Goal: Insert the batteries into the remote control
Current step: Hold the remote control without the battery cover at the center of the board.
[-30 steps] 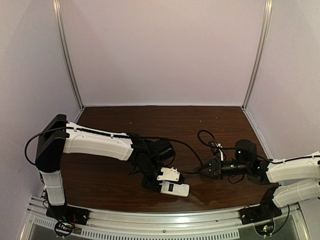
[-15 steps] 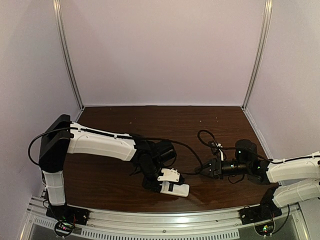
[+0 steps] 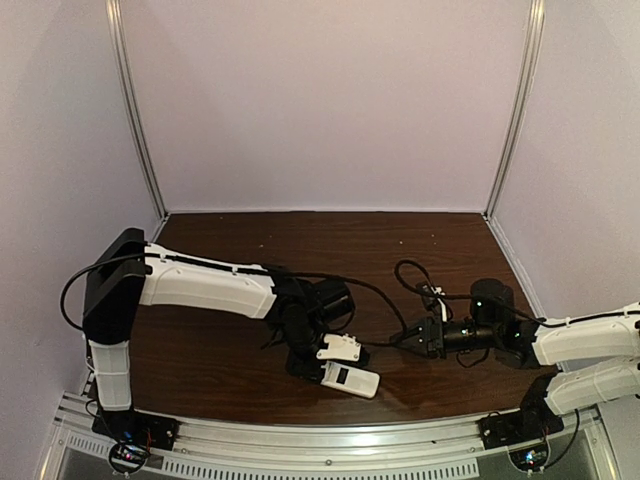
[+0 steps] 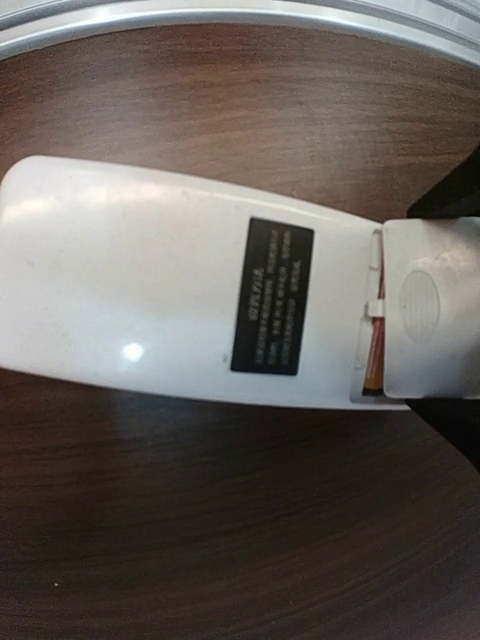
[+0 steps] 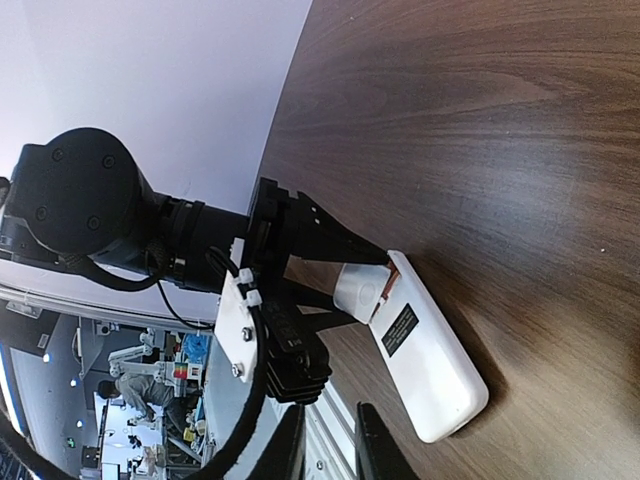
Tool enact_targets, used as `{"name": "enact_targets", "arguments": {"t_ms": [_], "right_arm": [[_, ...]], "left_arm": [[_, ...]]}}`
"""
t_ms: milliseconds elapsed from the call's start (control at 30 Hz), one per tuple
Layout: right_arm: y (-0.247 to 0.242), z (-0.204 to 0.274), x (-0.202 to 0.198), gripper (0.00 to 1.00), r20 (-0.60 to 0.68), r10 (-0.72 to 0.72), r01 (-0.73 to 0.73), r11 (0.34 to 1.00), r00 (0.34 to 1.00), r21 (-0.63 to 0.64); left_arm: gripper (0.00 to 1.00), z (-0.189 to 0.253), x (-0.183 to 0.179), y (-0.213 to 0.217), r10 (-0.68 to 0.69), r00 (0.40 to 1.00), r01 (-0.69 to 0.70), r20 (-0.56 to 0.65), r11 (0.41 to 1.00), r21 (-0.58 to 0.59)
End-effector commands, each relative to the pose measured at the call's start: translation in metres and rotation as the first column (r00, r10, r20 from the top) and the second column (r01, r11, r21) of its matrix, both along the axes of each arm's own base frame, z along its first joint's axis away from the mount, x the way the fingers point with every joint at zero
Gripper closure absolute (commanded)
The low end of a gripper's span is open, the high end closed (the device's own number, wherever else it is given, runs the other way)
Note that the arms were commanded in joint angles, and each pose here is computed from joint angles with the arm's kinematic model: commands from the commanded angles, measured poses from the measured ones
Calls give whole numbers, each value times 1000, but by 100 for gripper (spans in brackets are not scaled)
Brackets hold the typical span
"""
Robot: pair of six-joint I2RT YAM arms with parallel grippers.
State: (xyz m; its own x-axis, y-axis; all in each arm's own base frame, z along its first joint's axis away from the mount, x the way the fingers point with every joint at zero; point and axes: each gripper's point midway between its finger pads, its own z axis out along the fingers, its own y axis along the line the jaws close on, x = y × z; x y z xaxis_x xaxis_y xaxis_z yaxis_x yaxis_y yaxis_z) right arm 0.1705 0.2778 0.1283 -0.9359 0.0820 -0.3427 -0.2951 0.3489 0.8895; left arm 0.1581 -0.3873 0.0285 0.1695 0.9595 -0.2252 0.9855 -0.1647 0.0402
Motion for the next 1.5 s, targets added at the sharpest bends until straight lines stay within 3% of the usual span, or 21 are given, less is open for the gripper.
{"name": "enact_targets", "arguments": {"t_ms": [0, 167, 467, 867, 1467], "right_arm": [[-3, -8, -3, 81, -5, 11, -11, 1000, 1000, -15], [-9, -23, -7, 80, -42, 2, -5, 997, 999, -72], [-31, -64, -29, 68, -165, -21, -14, 978, 986, -206], [-2, -76, -39, 64, -220, 71, -106, 983, 973, -152], [36, -86, -25, 73, -237, 127, -158, 981, 963, -116]], "left_arm": [[58, 3, 6, -6, 9, 1000, -9, 1, 1000, -8], [57, 2, 6, -9, 6, 1000, -6, -6, 1000, -2], [57, 1, 0, -8, -2, 999, 2, -38, 1000, 3], [58, 3, -7, -5, 0, 998, 0, -63, 1000, 3], [58, 0, -2, 5, 25, 999, -24, -23, 999, 36]]}}
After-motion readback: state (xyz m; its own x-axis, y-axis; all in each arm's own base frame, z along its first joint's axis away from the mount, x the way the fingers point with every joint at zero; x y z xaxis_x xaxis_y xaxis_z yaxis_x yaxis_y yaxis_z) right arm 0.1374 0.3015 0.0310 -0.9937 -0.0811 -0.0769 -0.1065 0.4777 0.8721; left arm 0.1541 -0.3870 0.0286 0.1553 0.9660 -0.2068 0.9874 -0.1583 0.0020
